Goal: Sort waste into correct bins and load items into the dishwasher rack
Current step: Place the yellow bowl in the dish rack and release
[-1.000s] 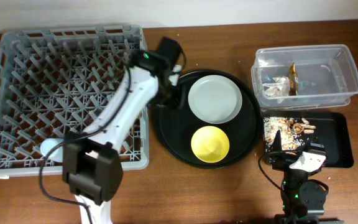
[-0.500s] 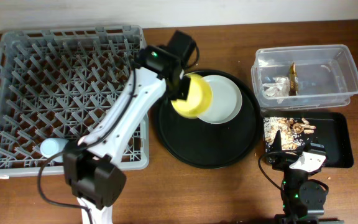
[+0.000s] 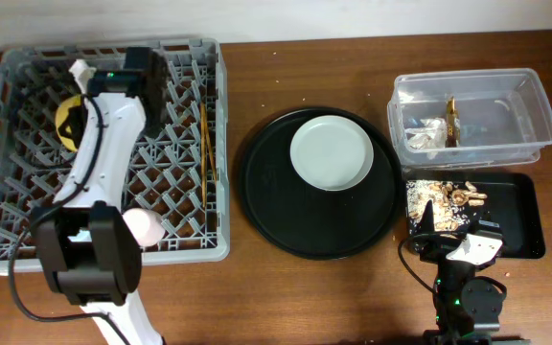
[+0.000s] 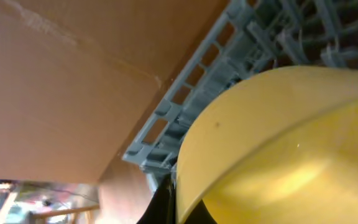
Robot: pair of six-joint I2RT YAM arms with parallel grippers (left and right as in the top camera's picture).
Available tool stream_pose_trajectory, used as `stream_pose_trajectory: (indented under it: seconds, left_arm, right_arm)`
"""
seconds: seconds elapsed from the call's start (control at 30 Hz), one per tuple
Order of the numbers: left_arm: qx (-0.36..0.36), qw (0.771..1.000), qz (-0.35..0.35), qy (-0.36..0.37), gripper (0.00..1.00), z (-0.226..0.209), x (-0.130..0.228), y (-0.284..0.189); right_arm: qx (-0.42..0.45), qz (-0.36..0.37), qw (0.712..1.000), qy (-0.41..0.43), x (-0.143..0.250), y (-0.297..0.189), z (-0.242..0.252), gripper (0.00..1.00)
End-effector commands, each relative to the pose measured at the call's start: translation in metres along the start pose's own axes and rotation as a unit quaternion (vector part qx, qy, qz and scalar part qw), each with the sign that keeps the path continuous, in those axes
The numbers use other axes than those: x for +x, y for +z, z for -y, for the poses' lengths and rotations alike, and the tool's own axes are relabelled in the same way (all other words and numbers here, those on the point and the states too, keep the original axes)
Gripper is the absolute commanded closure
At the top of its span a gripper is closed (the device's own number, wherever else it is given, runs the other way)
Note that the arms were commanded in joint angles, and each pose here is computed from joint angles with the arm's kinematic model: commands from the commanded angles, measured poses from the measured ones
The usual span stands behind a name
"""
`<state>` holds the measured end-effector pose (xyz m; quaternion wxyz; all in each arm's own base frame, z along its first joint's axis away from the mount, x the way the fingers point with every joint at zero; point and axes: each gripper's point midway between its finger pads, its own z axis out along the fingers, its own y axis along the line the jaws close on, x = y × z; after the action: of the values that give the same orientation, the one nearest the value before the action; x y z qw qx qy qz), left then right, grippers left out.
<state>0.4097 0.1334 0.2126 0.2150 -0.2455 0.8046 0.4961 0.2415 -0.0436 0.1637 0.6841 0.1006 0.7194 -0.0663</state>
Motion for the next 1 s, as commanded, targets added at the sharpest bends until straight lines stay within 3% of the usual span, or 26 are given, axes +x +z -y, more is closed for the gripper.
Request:
stream_pose_trajectory:
  seconds: [0.0, 0.13, 0.27, 0.4, 0.57, 0.6, 0.63, 0.67, 0.73, 0.97]
  left_arm:
    - [-0.026, 1.0, 0.014, 0.001, 1.0, 0.004, 0.01, 0.008]
    - [-0.093, 0.995, 0.036, 0.008, 0.99, -0.009, 0.016, 0.025]
    - [-0.006, 1.0, -0.014, 0.004, 1.0, 0.024, 0.035, 0.026]
    - [0.012, 0.998, -0.047, 0.046, 0.99, 0.039, 0.054, 0.027]
    - [0.049, 0.992, -0.037, 0.108, 0.72, 0.054, 0.066, -0.015]
    - [0.049, 0.992, -0.033, 0.109, 0.73, 0.055, 0.065, -0.017]
    - [0.036, 0.994, -0.022, 0.103, 0.92, 0.046, 0.059, -0.016]
    - [0.02, 0.996, -0.014, 0.088, 1.0, 0.033, 0.05, -0.012]
    - [-0.018, 0.998, 0.002, 0.065, 1.0, 0.006, 0.035, -0.004]
    - [-0.046, 0.998, 0.025, 0.035, 1.0, -0.004, 0.021, 0.002]
  right_arm:
    - [0.002, -0.003, 1.0, 0.003, 0.004, 0.0, 0.001, 0.02]
    - [0.002, -0.003, 1.0, 0.003, 0.004, 0.0, 0.001, 0.02]
    - [0.002, -0.003, 1.0, 0.003, 0.004, 0.0, 0.001, 0.01]
    - [0.002, -0.003, 1.0, 0.003, 0.004, 0.0, 0.001, 0.01]
    - [0.002, -0.003, 1.0, 0.003, 0.004, 0.0, 0.001, 0.01]
    - [0.002, -0.003, 1.0, 0.003, 0.004, 0.0, 0.001, 0.02]
    - [0.002, -0.003, 1.0, 0.003, 0.004, 0.0, 0.001, 0.01]
    - [0.002, -0.003, 1.0, 0.003, 0.004, 0.0, 0.001, 0.02]
    - [0.002, -0.003, 1.0, 0.003, 0.004, 0.0, 0.001, 0.02]
    - [0.002, -0.003, 1.0, 0.003, 0.004, 0.0, 0.001, 0.02]
